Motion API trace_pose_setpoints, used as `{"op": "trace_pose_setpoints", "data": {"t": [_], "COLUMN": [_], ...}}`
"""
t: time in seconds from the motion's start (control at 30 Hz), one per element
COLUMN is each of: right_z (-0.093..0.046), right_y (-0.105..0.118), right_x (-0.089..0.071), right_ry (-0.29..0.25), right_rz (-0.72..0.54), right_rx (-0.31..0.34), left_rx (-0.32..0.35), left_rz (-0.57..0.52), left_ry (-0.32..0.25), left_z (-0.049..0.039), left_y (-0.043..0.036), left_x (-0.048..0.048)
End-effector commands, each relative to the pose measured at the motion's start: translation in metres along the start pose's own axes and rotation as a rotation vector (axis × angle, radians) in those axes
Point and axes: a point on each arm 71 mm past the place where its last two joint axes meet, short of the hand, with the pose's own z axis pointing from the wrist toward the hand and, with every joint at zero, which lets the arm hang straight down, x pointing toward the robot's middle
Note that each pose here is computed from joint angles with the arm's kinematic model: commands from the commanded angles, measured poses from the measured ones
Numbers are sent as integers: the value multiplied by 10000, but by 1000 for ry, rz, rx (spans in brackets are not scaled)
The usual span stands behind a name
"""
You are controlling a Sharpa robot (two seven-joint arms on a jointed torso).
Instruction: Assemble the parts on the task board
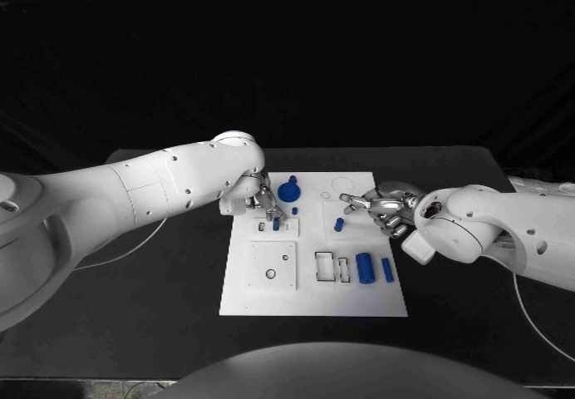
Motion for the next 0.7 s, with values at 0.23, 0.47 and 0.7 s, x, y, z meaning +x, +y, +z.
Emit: {"op": "trace_pose_setpoints", "data": {"t": [0.23, 0.47, 0.7], "right_z": [4, 4, 4], "right_y": [2, 2, 1], "right_x": [22, 21, 18], "right_ry": [17, 16, 15], "right_rz": [-7, -7, -6], "right_rx": [0, 0, 0], "left_rx": [13, 15, 18], "left_rz": [11, 12, 14], "left_ry": [27, 38, 41], "left_z": [-1, 1, 0], "left_y": [-45, -50, -63], "left_x": [31, 42, 51]}}
